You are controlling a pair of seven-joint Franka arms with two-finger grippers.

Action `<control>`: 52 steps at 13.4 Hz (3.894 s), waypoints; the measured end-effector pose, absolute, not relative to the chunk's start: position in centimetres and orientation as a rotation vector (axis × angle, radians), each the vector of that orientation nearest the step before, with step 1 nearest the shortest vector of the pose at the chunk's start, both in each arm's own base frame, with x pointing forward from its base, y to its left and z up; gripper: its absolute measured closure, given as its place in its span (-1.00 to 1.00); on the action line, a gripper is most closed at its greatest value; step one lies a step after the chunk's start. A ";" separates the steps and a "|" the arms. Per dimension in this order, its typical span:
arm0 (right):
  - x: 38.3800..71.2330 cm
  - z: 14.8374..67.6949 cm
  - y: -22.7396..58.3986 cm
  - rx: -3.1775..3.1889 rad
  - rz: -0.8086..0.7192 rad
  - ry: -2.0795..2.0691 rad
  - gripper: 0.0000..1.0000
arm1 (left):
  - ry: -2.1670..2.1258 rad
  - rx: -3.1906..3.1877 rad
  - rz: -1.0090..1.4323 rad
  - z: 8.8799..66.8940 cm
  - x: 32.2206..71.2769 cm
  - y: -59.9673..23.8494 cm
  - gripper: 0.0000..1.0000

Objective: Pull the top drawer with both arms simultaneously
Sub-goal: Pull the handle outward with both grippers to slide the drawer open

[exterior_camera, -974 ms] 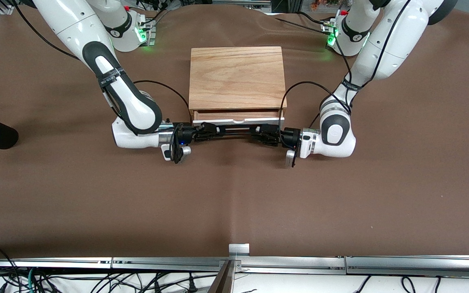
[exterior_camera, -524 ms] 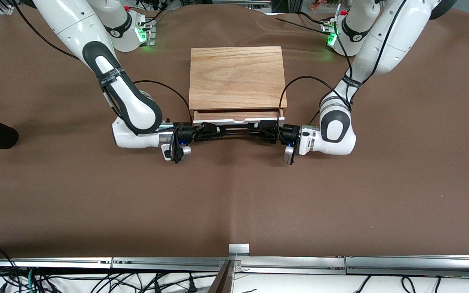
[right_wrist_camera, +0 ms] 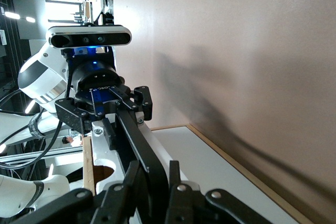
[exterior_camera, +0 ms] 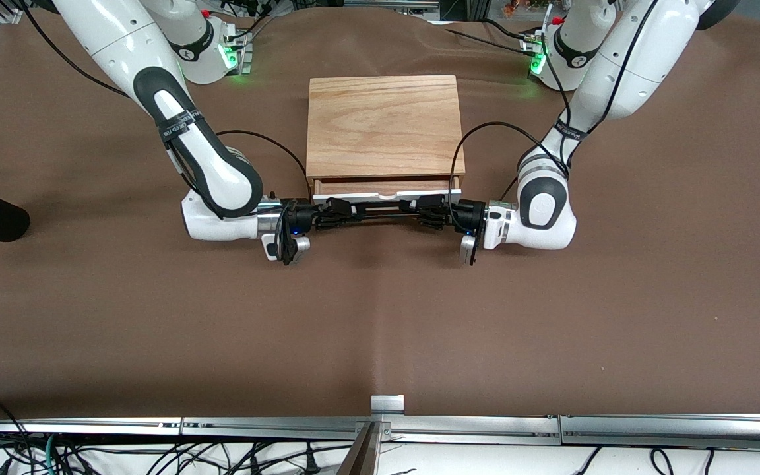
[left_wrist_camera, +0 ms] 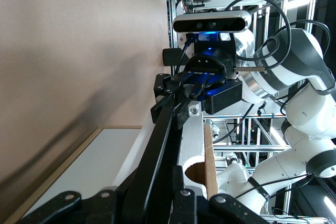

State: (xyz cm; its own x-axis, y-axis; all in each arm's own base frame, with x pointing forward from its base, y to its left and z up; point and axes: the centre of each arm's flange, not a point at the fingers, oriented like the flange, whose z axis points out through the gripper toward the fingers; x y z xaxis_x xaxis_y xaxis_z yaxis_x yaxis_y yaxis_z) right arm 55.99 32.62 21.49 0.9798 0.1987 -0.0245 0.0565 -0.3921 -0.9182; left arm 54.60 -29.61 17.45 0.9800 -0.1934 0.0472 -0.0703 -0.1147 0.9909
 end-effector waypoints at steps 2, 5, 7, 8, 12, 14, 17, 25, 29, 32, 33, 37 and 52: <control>56.2 21.4 32.6 -1.969 0.154 -0.180 0.49 | -0.197 1.687 -0.105 17.5 54.7 -29.6 0.46; 57.2 21.1 32.6 -1.957 0.149 -0.163 0.49 | -0.183 1.690 -0.098 17.4 55.7 -29.4 0.46; 58.2 21.0 32.6 -1.956 0.152 -0.151 0.49 | -0.171 1.690 -0.092 17.4 56.6 -29.3 0.46; 58.7 21.0 32.7 -1.958 0.154 -0.150 0.49 | -0.166 1.691 -0.090 17.4 57.0 -29.3 0.46; 61.9 21.6 32.5 -1.959 0.162 -0.135 0.49 | -0.144 1.693 -0.055 17.8 59.7 -29.2 0.46; 63.3 21.9 32.4 -1.953 0.191 -0.138 0.49 | -0.130 1.689 -0.052 17.9 60.9 -29.3 0.47; 64.8 21.9 32.4 -1.948 0.205 -0.134 0.49 | -0.120 1.691 -0.056 17.7 62.1 -29.1 0.74; 66.8 22.0 32.6 -1.929 0.225 -0.114 0.49 | -0.113 1.688 -0.046 18.1 63.6 -28.8 0.76; 67.6 22.6 32.1 -1.941 0.231 -0.038 0.42 | -0.117 1.690 -0.043 18.3 63.9 -28.9 0.76; 68.3 23.1 31.5 -1.941 0.225 -0.009 0.31 | -0.117 1.691 -0.040 18.4 64.0 -29.0 0.65; 68.3 23.0 31.5 -1.941 0.227 -0.006 0.24 | -0.119 1.691 -0.038 18.5 64.1 -29.0 0.55; 68.2 22.2 31.5 -1.940 0.223 -0.016 -0.59 | -0.104 1.688 0.002 19.9 65.2 -29.2 -0.28; 71.2 25.5 27.3 -1.997 0.052 -0.250 -1.00 | -0.231 1.832 0.012 20.2 66.7 -25.8 -1.00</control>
State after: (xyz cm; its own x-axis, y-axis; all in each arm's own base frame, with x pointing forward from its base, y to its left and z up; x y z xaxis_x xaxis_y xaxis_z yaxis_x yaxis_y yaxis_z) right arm 71.25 27.35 25.49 0.9770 0.1992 0.0758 0.1527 -0.4060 -0.9010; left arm 66.73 -25.83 20.16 0.9800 -0.1516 0.1287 -0.1643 -0.2522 0.9536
